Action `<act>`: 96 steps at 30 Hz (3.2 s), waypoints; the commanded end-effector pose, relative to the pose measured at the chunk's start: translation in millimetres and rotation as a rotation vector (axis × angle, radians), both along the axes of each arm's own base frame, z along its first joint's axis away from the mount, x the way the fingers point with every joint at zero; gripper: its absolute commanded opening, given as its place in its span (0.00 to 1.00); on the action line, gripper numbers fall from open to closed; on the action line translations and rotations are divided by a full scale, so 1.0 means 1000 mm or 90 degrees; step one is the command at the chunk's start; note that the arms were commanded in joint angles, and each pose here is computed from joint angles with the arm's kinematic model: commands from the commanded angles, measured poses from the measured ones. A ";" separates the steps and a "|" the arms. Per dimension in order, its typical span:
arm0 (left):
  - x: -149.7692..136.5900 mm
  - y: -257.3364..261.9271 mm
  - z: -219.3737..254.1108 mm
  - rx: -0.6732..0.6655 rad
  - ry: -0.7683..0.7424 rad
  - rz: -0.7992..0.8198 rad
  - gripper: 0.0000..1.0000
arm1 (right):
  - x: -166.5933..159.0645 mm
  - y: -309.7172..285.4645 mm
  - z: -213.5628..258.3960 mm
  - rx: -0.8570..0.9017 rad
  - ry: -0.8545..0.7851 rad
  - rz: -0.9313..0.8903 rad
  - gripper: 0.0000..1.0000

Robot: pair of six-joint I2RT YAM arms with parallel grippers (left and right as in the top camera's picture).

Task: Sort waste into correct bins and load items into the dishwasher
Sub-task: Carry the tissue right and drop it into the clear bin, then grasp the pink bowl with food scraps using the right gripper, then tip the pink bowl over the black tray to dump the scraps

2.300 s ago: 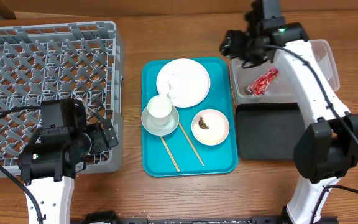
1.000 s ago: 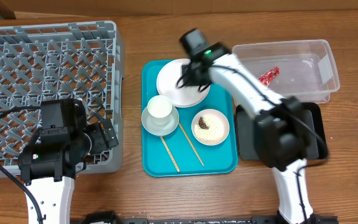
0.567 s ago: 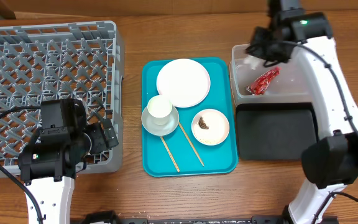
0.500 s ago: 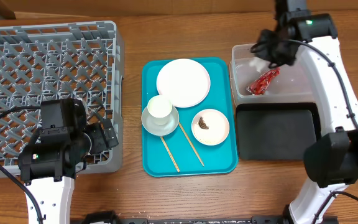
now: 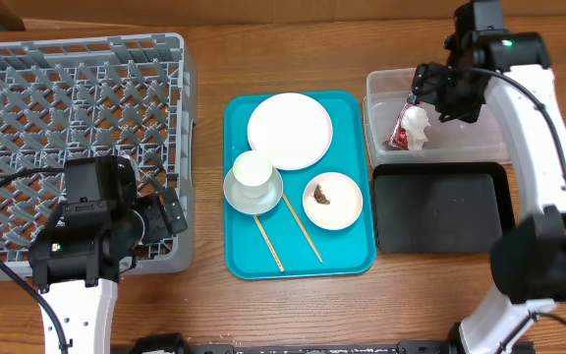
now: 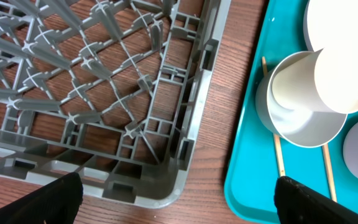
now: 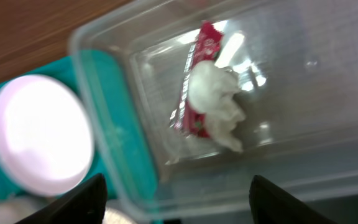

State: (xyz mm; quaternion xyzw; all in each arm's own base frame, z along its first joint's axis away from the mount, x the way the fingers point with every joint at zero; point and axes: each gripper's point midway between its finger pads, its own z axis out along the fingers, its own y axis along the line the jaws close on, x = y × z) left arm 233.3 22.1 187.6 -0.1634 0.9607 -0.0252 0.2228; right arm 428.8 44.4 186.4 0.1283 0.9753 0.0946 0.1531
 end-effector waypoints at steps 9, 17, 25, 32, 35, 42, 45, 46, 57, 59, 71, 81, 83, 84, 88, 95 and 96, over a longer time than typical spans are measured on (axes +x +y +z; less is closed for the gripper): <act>0.004 0.003 0.008 0.004 -0.014 0.006 1.00 | -0.091 0.088 0.073 0.035 -0.110 0.210 0.69; 0.004 0.003 0.008 0.004 -0.015 0.006 1.00 | -0.143 0.173 0.000 0.023 -0.071 0.392 0.76; 0.004 0.003 0.008 0.004 -0.015 0.006 1.00 | -0.162 0.205 -0.079 0.007 0.018 0.441 0.63; 0.004 0.003 0.008 0.004 -0.015 0.006 1.00 | -0.163 0.222 -0.133 0.013 0.094 0.435 0.48; 0.004 0.003 0.008 0.004 -0.015 0.006 1.00 | -0.161 0.225 -0.142 0.016 0.101 0.434 0.41; 0.004 0.003 0.008 0.005 -0.015 0.006 1.00 | -0.161 0.224 -0.147 0.016 0.116 0.400 0.27; 0.004 0.003 0.008 0.004 -0.015 0.006 1.00 | -0.160 0.222 -0.148 0.012 0.121 0.375 0.27; 0.004 0.003 0.008 0.004 -0.015 0.006 1.00 | -0.160 0.221 -0.148 0.012 0.122 0.370 0.27; 0.004 0.003 0.008 0.004 -0.015 0.006 1.00 | -0.166 0.212 -0.161 -0.005 0.133 0.363 0.26; 0.004 0.003 0.008 0.004 -0.015 0.006 1.00 | -0.167 0.212 -0.162 -0.006 0.134 0.364 0.20; 0.004 0.003 0.008 0.005 -0.015 0.006 1.00 | -0.164 0.213 -0.146 -0.009 0.141 0.364 0.04; 0.004 0.003 0.008 0.005 -0.015 0.006 1.00 | -0.139 0.222 -0.055 0.043 0.032 0.335 0.04; 0.004 0.003 0.008 0.005 -0.015 0.006 1.00 | -0.134 0.210 -0.040 0.057 0.017 0.298 0.04; 0.004 0.003 0.008 0.005 -0.015 0.006 1.00 | -0.131 0.203 -0.034 0.061 0.014 0.277 0.04; 0.004 0.003 0.008 0.005 -0.015 0.006 1.00 | -0.122 0.166 -0.016 0.082 0.016 0.211 0.04; 0.004 0.003 0.008 0.005 -0.015 0.006 1.00 | -0.117 0.112 -0.021 0.168 0.079 0.146 0.04; 0.004 0.003 0.008 0.005 -0.015 0.006 1.00 | -0.116 0.105 -0.024 0.182 0.083 0.142 0.04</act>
